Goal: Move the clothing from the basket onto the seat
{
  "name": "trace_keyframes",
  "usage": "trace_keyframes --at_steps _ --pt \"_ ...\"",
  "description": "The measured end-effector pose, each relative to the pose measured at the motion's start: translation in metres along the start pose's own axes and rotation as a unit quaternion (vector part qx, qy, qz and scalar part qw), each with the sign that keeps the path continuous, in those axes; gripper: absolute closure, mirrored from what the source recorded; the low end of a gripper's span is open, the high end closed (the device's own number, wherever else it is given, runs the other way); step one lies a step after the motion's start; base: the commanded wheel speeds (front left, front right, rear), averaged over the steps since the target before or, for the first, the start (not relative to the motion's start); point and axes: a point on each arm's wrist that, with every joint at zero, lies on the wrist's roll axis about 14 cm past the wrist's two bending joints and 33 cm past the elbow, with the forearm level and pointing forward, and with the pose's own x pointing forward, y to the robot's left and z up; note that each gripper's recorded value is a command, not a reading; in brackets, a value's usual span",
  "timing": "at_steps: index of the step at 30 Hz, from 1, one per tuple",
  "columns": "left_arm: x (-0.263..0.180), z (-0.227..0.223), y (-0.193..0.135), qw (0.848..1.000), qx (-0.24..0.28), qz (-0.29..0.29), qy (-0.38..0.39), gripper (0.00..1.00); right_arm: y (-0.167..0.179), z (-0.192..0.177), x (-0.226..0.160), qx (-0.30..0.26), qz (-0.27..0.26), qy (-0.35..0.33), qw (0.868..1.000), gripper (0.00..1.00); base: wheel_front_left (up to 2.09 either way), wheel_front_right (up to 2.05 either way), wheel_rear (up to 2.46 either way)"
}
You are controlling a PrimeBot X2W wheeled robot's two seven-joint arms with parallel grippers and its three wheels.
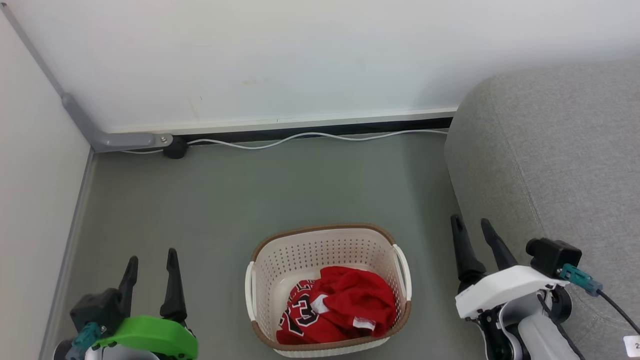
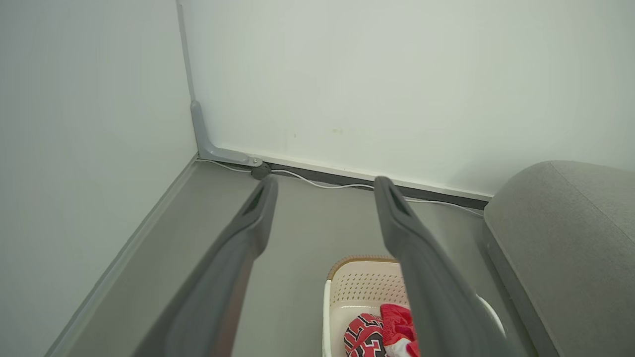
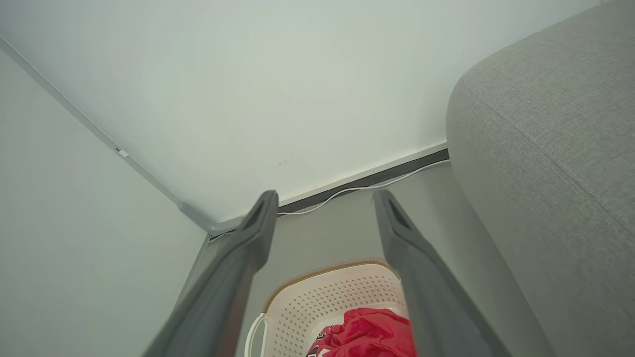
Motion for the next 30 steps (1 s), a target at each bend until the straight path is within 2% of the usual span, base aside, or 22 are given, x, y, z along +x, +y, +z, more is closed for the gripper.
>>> trace_keyframes --at_steps 19,30 --pt "-0.008 0.003 -0.013 0.994 0.1 -0.028 -0.028 0.0 0.023 0.0 -0.004 -0.125 0.043 -0.026 0.991 0.0 0.0 0.0 0.0" --pt "-0.009 -0.002 -0.012 0.995 0.098 -0.027 -0.02 0.0 0.023 0.0 -0.004 -0.126 0.043 -0.027 0.991 0.0 0.0 0.0 0.0"
